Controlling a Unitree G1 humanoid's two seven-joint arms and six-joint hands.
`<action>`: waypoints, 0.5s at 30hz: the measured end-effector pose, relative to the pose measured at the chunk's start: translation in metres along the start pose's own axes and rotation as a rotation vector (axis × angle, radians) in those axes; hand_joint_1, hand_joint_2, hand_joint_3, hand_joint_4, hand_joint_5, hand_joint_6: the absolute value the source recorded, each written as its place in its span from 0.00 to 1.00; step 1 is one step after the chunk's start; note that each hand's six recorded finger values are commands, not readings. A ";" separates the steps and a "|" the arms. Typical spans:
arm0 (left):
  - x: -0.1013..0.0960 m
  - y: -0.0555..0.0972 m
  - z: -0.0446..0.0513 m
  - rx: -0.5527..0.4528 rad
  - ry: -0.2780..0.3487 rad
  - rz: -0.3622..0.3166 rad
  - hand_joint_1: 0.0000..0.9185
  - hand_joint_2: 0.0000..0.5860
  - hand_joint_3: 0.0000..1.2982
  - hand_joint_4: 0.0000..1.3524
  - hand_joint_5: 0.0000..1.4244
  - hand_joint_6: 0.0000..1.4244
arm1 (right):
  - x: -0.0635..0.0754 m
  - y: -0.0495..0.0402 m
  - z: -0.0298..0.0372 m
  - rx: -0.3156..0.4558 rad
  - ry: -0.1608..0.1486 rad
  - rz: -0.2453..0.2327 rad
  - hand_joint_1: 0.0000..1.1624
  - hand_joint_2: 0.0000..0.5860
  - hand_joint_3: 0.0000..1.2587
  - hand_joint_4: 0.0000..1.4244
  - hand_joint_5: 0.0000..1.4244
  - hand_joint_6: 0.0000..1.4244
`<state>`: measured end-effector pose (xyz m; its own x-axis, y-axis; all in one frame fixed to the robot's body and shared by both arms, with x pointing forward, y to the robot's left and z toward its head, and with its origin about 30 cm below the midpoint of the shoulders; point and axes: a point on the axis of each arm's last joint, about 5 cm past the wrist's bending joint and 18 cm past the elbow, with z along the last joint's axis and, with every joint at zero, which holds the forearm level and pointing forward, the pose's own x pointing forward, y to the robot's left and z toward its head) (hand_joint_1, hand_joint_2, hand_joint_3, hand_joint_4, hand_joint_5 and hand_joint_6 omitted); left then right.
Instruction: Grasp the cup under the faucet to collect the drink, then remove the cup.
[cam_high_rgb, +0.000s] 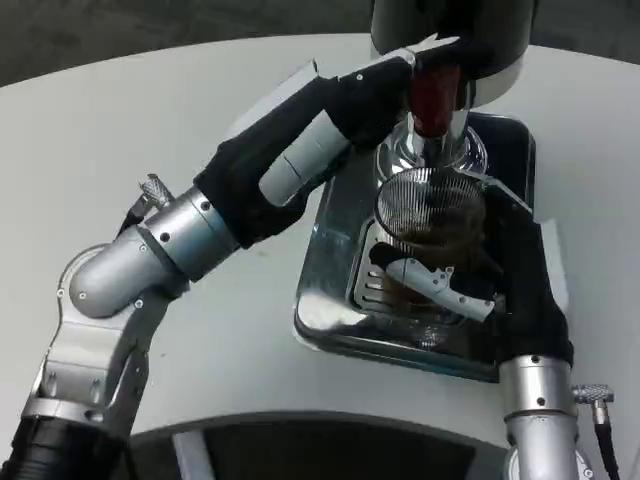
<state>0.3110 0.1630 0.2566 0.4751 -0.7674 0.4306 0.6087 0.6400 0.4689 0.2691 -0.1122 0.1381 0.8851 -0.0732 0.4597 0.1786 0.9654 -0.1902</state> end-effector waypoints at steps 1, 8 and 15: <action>0.000 -0.001 -0.0007 -0.011 -0.002 0.003 0.00 0.09 0.03 0.00 0.01 0.00 | 0.000 -0.0001 0.0000 0.000 0.000 0.000 0.86 0.24 0.57 0.52 0.58 0.49; 0.001 -0.003 -0.0069 -0.122 -0.023 0.020 0.00 0.08 0.00 0.00 0.01 0.00 | -0.001 -0.0014 -0.0001 -0.002 0.001 -0.005 0.86 0.24 0.57 0.52 0.58 0.49; 0.000 -0.001 -0.0057 -0.155 -0.020 0.008 0.00 0.08 0.00 0.00 0.01 0.00 | -0.002 -0.0023 -0.0003 -0.001 0.001 -0.009 0.86 0.25 0.57 0.52 0.59 0.49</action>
<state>0.3136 0.1622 0.2515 0.4684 -0.7604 0.4500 0.6966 0.6311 0.3413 0.2666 -0.1143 0.1372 0.8841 -0.0823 0.4601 0.1871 0.9644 -0.1871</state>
